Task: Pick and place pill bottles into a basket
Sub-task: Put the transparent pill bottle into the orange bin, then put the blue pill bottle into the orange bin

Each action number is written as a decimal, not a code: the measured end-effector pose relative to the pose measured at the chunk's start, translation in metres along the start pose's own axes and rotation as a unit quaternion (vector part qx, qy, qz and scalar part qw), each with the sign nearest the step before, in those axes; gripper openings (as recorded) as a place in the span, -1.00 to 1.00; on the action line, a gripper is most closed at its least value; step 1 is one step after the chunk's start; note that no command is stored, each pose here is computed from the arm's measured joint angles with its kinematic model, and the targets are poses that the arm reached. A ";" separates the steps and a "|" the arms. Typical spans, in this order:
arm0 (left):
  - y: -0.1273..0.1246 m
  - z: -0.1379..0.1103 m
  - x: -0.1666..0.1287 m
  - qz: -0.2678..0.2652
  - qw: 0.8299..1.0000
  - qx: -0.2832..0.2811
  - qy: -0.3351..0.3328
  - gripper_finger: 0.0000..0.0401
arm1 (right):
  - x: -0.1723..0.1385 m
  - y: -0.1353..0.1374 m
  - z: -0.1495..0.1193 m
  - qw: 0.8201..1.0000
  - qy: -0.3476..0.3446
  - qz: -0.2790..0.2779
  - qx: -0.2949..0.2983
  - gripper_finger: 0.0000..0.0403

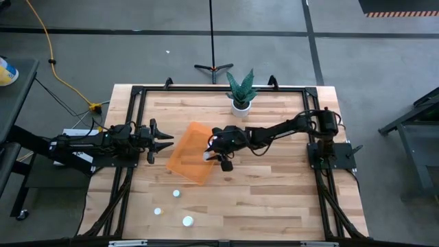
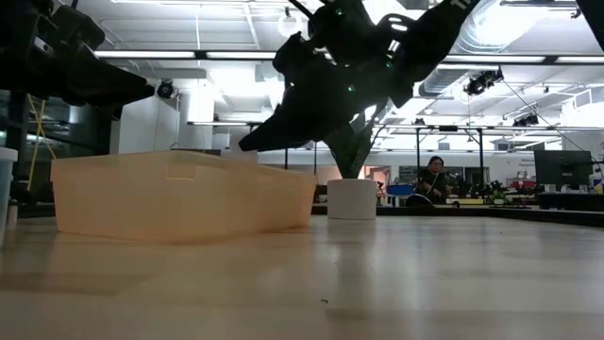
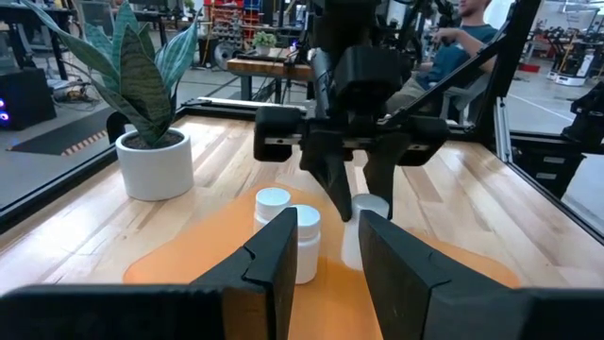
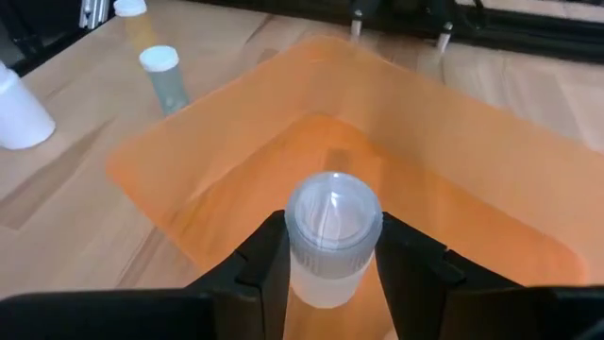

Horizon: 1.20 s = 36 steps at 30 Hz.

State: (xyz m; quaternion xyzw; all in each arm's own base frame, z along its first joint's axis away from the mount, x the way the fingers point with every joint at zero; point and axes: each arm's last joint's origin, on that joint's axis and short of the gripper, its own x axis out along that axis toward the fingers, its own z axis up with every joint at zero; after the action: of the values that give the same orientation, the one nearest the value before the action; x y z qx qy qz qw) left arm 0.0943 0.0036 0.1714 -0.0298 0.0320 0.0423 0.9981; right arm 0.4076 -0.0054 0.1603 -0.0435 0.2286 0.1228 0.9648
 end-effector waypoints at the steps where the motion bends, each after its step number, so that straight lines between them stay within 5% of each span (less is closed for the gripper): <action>1: 0.000 0.000 0.000 0.000 1.000 0.000 0.000 -0.25 | 0.000 -0.001 -0.001 1.000 0.003 0.000 0.001 -0.37; 26: 0.000 0.000 0.000 0.000 1.000 0.000 0.000 -0.25 | -0.002 -0.002 -0.002 1.000 0.011 0.024 0.016 -0.22; 36: 0.000 0.000 0.000 0.000 1.000 0.000 0.000 -0.25 | -0.061 0.008 0.035 0.999 -0.019 0.019 -0.040 -0.32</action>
State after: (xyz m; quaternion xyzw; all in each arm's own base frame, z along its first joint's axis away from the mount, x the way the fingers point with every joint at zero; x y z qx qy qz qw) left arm 0.0942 0.0037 0.1715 -0.0300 0.0320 0.0427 0.9981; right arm 0.3682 -0.0060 0.2185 -0.0755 0.2060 0.1506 0.9639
